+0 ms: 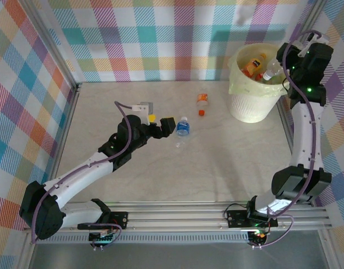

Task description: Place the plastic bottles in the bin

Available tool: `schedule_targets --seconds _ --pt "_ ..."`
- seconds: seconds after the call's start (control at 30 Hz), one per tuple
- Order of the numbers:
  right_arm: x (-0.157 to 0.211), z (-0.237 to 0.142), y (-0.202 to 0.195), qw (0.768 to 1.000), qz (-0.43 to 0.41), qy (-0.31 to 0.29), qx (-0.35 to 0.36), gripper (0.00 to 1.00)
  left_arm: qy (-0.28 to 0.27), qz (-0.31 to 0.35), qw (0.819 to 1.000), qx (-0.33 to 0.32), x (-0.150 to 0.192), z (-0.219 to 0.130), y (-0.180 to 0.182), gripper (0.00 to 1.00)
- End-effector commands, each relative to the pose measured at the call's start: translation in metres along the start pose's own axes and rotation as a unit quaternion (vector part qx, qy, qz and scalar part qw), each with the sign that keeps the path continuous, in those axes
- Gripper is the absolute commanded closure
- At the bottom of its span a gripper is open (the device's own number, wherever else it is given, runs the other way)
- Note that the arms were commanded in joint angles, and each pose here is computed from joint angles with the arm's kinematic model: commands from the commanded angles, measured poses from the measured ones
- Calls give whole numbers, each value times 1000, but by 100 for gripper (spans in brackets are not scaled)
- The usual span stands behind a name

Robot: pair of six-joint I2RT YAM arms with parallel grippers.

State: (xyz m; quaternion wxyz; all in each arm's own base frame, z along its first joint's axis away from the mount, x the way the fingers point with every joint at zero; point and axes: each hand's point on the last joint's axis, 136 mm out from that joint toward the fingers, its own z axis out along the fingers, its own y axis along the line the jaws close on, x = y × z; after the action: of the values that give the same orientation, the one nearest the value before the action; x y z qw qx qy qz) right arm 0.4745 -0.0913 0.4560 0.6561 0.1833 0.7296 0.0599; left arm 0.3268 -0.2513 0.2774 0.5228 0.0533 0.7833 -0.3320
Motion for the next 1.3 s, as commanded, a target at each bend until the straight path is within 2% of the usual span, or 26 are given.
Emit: schedule_targets --seconds 0.0,0.23,0.37,0.5,0.53,0.63,0.83,1.07,1.13,1.27 --pt "13 22 -14 1000 -16 2 22 59 -7 -10 1000 2 0 -2 -1 0" --pt "85 52 -19 991 -54 125 -5 53 -5 -16 1000 -2 5 -3 2 0" --pt "126 63 -37 979 -63 191 21 50 3 -17 1000 -14 10 -3 8 0" --pt "156 73 -44 968 -61 241 19 36 7 -16 999 -30 13 -2 14 0" --pt "159 74 -44 966 -59 250 19 29 9 -17 999 -34 14 -2 15 0" --pt "156 76 -44 966 -56 252 23 16 11 -19 999 -43 16 1 19 0" --pt "126 69 -38 974 -46 220 31 0 18 -26 998 -54 21 6 24 0" --pt "101 56 -42 979 -44 189 63 0 23 -25 997 -64 24 6 28 0" --pt "98 51 -29 981 -44 189 29 0 24 -24 997 -68 25 6 29 0" --pt "105 44 16 971 -28 218 -98 0 26 -24 997 -74 27 8 32 0"
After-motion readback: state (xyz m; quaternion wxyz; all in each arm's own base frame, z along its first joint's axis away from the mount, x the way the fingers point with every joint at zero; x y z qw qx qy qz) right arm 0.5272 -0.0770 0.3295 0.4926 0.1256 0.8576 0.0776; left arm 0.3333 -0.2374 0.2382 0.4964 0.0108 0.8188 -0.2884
